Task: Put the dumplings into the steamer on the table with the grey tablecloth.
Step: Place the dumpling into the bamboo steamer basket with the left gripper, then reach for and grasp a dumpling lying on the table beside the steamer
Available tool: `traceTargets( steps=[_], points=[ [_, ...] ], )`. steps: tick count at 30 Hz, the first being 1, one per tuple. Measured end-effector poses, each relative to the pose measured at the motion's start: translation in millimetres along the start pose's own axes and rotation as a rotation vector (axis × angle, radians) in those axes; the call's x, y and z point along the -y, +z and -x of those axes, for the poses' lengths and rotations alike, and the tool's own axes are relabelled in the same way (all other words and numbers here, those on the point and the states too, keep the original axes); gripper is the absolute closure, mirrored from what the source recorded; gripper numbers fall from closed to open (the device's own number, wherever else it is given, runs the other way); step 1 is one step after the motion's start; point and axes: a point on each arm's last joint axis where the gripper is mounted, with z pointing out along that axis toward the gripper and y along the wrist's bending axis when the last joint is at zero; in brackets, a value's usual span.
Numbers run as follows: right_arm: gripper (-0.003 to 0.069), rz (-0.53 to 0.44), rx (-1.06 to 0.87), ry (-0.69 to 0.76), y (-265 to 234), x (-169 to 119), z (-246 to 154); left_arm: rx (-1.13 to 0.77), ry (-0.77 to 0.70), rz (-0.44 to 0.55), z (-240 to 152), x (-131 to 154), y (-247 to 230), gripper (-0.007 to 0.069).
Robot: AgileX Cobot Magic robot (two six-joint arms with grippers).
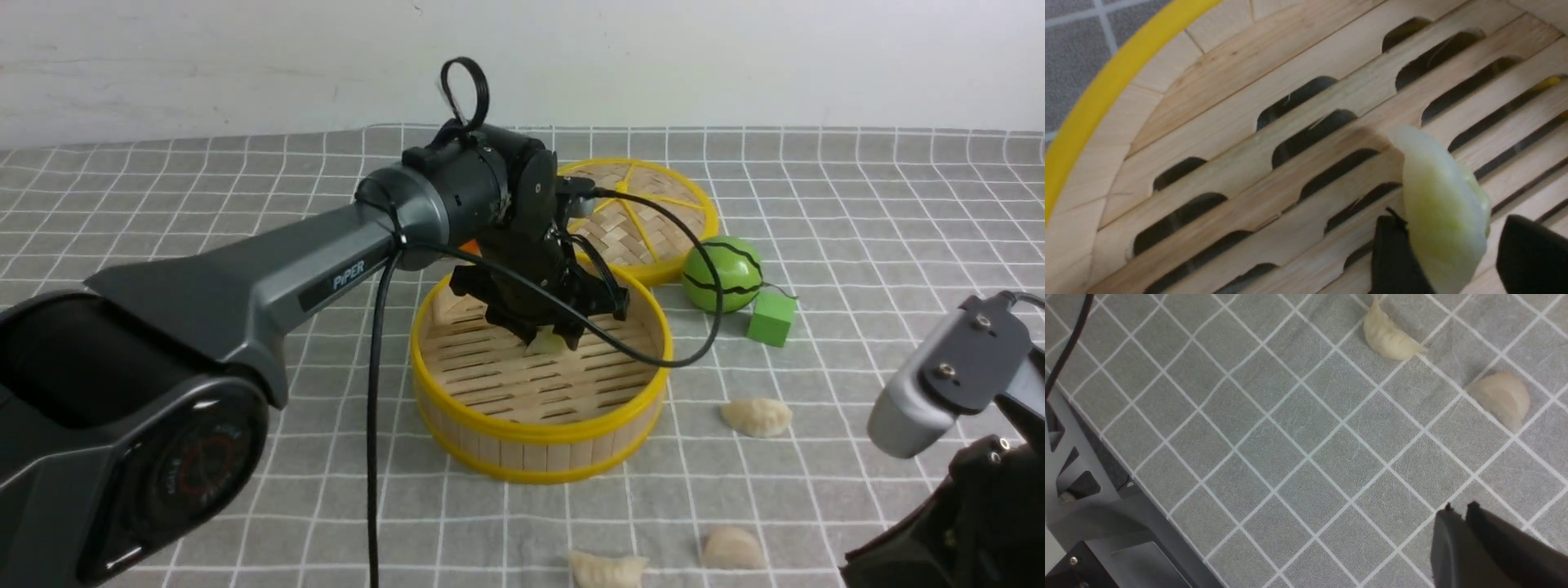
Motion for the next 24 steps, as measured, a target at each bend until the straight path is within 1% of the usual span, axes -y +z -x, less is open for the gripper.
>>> traceTargets(
  steps=[2, 5, 8, 9, 10, 13, 15, 16, 17, 18, 20, 24],
  points=[
    [0.0617, -0.001, 0.003, -0.001, 0.0, 0.1, 0.3, -0.003, 0.005, 0.007, 1.8, 0.1, -12.8, 0.015],
    [0.0617, 0.0, 0.003, -0.004, 0.2, -0.4, 0.3, 0.017, 0.01, 0.01, 6.1, 0.9, -39.0, 0.0102],
    [0.0617, 0.008, 0.001, -0.02, -1.4, -3.3, 2.1, 0.083, 0.017, -0.001, 13.1, 3.0, -88.4, 0.0091],
    [0.0617, 0.009, -0.003, -0.043, -4.2, -5.9, 4.6, 0.124, 0.027, -0.009, 15.3, 3.8, -119.3, 0.0098],
    [0.0617, 0.005, -0.008, -0.058, -6.6, -6.7, 6.1, 0.147, 0.031, -0.015, 15.5, 4.1, -137.9, 0.0104],
    [0.0617, -0.005, -0.02, -0.116, -17.1, -11.7, 13.3, 0.215, 0.064, -0.027, 9.1, 3.2, -204.7, 0.016],
    [0.0617, -0.007, -0.014, -0.144, -23.9, -15.8, 19.4, 0.247, 0.086, -0.029, 0.1, 1.0, -245.4, 0.0216],
    [0.0617, -0.003, -0.009, -0.163, -27.2, -18.9, 22.9, 0.269, 0.1, -0.03, -5.8, -0.5, -266.9, 0.0261],
    [0.0617, 0.0, -0.002, -0.172, -28.9, -20.5, 26.3, 0.289, 0.105, -0.032, -10.6, -1.8, -283.2, 0.0286],
    [0.0617, 0.01, 0.001, -0.19, -30.2, -24.0, 31.2, 0.322, 0.111, -0.031, -18.3, -4.1, -306.2, 0.0349],
    [0.0617, 0.026, -0.006, -0.215, -27.9, -28.6, 39.6, 0.367, 0.114, -0.033, -33.0, -8.3, -338.5, 0.0441],
    [0.0617, 0.059, -0.056, -0.265, -12.5, -36.7, 55.4, 0.429, 0.114, -0.046, -63.6, -16.1, -379.6, 0.0595]
  ],
)
